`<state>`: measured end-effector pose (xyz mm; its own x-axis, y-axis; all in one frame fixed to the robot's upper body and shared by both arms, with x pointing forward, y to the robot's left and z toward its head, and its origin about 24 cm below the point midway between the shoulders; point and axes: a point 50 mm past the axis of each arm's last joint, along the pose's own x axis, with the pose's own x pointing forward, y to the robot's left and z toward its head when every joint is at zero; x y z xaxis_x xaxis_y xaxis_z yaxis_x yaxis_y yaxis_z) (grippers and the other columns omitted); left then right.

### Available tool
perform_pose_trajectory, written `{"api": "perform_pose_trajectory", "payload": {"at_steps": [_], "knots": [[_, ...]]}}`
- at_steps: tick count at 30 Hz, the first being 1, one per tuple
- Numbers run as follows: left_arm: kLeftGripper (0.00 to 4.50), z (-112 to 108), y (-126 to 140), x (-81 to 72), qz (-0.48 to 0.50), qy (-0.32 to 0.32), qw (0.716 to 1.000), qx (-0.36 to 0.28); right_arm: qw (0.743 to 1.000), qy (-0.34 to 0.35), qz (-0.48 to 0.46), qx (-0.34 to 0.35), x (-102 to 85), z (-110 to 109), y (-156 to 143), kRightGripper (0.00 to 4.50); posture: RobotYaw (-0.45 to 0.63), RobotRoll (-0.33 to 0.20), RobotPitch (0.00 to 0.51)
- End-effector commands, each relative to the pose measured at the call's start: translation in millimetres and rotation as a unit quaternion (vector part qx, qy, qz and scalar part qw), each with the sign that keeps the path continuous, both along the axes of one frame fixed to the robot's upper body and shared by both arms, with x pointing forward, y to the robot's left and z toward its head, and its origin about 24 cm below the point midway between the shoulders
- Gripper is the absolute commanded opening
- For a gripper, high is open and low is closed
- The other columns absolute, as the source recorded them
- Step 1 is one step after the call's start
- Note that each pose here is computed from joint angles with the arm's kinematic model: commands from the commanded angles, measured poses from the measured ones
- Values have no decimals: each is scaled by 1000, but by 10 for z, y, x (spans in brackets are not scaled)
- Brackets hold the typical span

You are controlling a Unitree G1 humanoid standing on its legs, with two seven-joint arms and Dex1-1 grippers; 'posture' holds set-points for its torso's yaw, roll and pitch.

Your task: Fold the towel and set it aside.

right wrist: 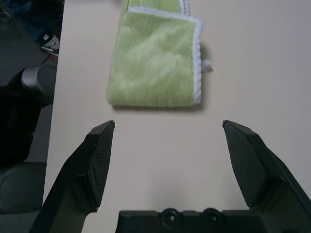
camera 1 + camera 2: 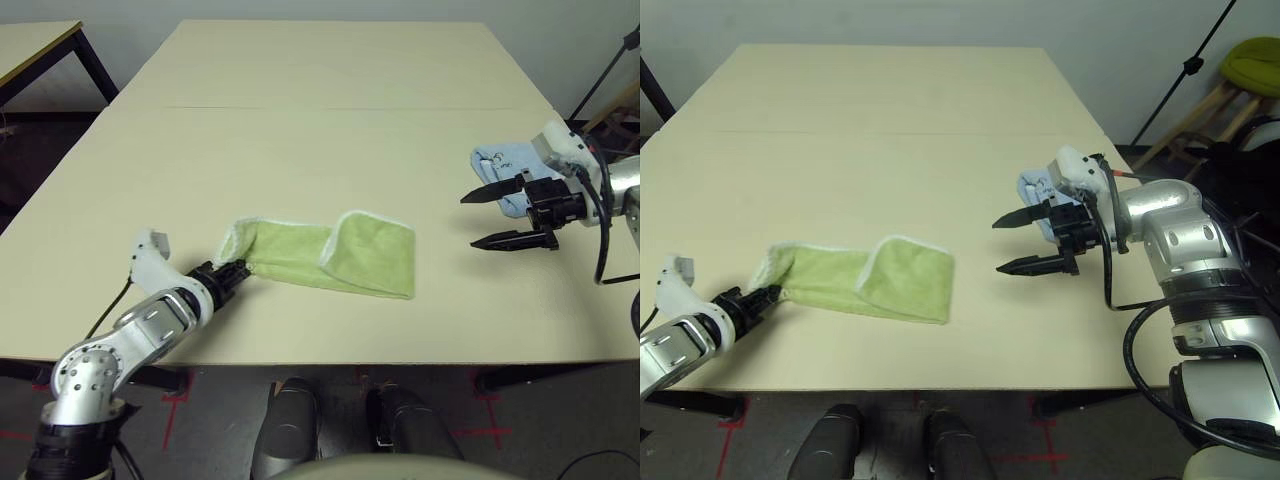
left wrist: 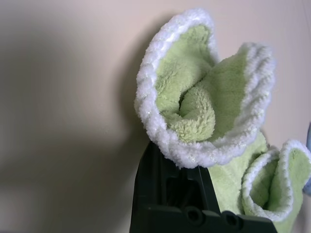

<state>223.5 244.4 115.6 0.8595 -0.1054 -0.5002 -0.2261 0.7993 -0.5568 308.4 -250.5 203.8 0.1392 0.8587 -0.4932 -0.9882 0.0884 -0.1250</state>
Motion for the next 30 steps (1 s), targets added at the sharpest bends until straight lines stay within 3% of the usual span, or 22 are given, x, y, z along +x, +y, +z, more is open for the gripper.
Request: {"api": "perform_pose_trajectory", "payload": {"at_steps": [1, 7, 15, 25, 30], "knots": [[20, 66, 47, 37, -7, -10, 1000, 18, 1000, 2, 9, -8, -12, 18, -2, 4500, 212, 0, 139], [20, 360, -308, 91, -155, -60, 985, 40, 1000, 4, 7, -11, -12, 32, -13, 4500, 208, 0, 137], [20, 636, -794, 73, -337, -99, 935, 54, 1000, 9, 7, -11, -22, 17, -15, 4500, 200, 0, 134], [20, 663, -1178, 238, -460, -108, 878, 79, 1000, 8, 4, -12, -29, 27, -23, 4500, 182, 0, 134], [20, 477, -1322, 235, -513, -81, 847, 113, 1000, 8, 5, -11, -38, 32, -16, 4500, 163, 0, 137]]}}
